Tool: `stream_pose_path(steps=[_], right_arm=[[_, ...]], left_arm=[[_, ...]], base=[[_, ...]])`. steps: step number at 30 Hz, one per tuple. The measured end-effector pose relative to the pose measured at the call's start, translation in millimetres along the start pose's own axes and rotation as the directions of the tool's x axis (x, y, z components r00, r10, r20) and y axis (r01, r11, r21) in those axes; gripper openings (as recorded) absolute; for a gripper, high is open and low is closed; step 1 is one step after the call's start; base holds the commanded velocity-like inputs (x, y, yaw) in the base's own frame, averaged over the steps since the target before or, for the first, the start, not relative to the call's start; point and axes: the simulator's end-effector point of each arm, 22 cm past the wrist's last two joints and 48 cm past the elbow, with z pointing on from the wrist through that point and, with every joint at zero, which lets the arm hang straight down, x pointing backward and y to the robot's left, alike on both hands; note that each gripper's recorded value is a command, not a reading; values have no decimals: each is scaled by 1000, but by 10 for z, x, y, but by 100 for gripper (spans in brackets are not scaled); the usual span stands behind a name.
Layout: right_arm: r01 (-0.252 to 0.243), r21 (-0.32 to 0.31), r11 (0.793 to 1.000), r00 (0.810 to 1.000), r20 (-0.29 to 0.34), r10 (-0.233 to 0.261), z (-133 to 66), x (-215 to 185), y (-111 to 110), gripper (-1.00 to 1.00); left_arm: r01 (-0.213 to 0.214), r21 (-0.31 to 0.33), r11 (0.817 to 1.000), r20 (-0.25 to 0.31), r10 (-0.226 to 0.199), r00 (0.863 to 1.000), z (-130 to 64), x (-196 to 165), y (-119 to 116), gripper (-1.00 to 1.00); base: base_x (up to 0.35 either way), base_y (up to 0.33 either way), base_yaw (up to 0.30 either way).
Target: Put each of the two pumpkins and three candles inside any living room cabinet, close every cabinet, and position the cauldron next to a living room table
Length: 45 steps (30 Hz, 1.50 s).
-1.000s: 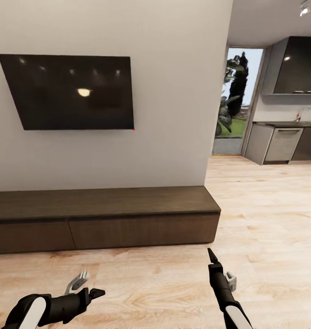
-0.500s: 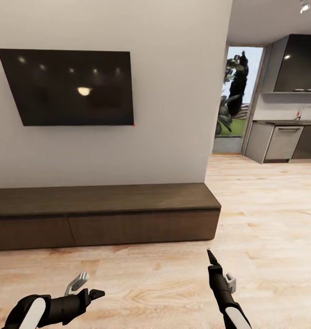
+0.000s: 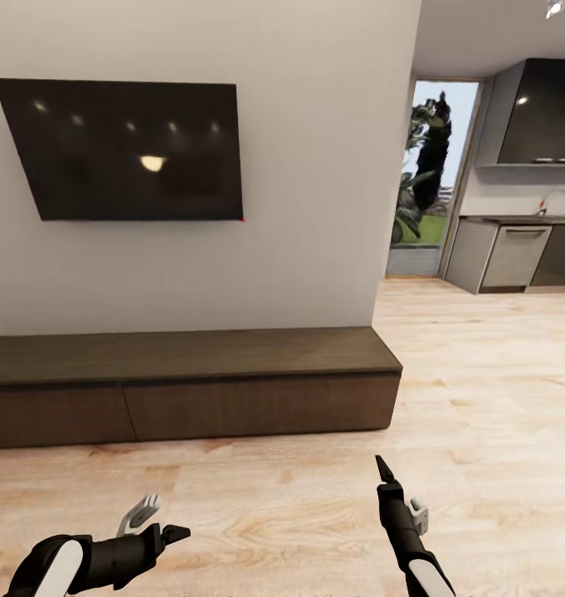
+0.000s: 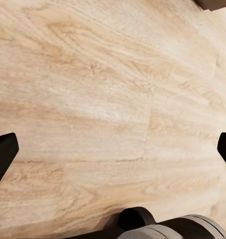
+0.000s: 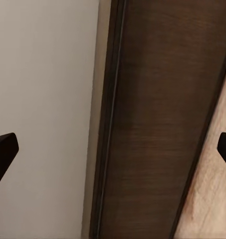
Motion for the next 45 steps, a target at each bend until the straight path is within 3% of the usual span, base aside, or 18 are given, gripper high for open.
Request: stream_pose_path(steps=[12,21,45], right_arm=[[-1,1,1000,1000,0,1,-30,35,-279,100],[-1,7,1000,1000,-2,1,-36,43,-302,100],[-3,13,1000,1000,-4,3,-47,63,-330,100]], left_arm=[[0,0,1000,1,0,1000,167,117,185,100],[1,2,1000,1,-1,1000,169,118,180,100],[0,3,1000,-3,0,1000,179,132,170,100]], base=[[0,0,0],[38,0,0],[321,0,0]])
